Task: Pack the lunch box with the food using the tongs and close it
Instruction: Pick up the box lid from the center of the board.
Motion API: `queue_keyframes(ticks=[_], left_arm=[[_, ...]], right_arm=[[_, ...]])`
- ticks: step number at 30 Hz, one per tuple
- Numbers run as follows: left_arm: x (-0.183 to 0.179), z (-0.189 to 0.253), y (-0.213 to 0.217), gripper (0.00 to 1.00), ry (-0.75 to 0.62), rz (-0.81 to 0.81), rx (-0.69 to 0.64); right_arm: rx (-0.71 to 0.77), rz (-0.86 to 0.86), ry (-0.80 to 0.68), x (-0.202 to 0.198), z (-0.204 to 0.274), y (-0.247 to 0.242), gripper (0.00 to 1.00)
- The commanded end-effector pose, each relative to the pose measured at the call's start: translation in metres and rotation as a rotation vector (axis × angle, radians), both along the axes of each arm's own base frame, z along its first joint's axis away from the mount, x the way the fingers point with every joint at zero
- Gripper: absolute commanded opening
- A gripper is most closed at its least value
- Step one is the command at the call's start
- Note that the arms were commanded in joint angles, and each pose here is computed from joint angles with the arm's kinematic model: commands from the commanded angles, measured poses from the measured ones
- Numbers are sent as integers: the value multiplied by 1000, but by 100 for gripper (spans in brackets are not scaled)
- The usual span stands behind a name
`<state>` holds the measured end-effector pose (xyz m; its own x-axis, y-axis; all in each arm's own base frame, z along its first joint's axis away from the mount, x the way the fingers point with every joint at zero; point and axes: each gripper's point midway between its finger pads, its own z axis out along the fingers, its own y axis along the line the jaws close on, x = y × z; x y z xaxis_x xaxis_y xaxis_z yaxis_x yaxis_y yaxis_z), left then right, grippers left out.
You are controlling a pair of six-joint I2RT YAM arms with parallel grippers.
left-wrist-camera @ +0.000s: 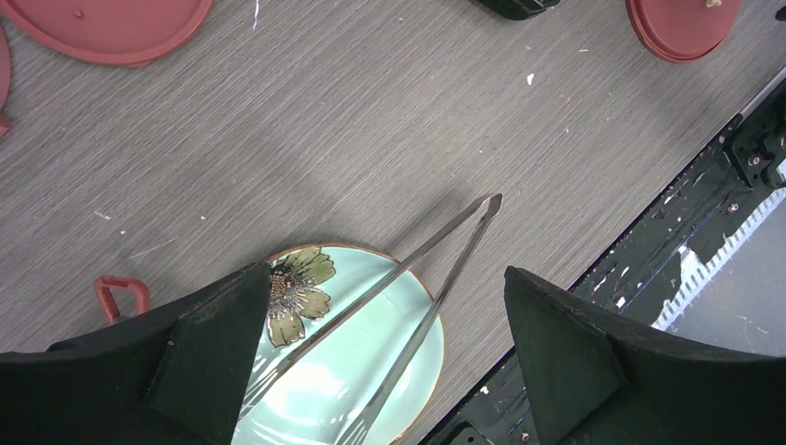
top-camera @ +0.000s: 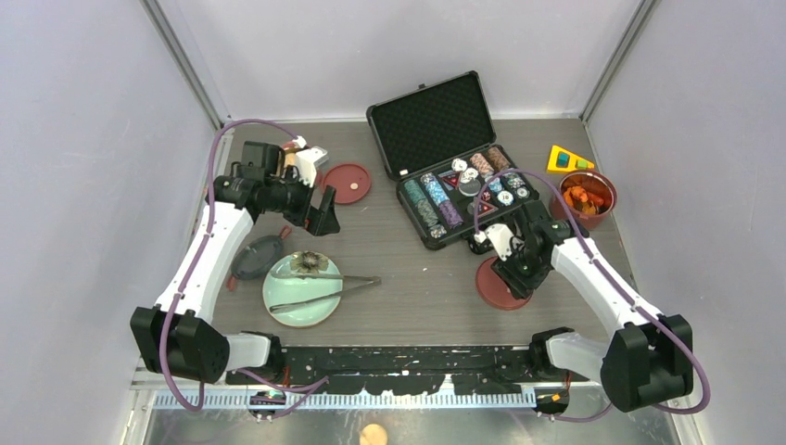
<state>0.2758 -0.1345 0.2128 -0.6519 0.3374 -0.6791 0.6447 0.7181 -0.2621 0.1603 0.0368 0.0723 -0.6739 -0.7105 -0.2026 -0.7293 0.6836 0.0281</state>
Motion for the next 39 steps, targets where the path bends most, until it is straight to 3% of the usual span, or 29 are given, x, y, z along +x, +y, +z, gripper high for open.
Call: queue_keyframes(ticks=[1,16,22,25,30,39], left_arm=[[2,14,-2,100,-68,-5,-13],[6,15,-1,100,-67,9,-10],[8,15,0,100,-75,16,1],[9,15,0,100,-77,17,1],[5,17,0,100,-76,-8,3],[-6,47,-5,100,-174,-78,-4]], right_arm=[[-22,-15,-76,22,-3,3,47],[-85,33,-42,33,-42,10,46],[-88,47,-16,29,-49,17,39],[-96,56,-1,26,-52,19,32],[-90,21,13,27,-40,22,1],[93,-21,6,24,29,54,1]])
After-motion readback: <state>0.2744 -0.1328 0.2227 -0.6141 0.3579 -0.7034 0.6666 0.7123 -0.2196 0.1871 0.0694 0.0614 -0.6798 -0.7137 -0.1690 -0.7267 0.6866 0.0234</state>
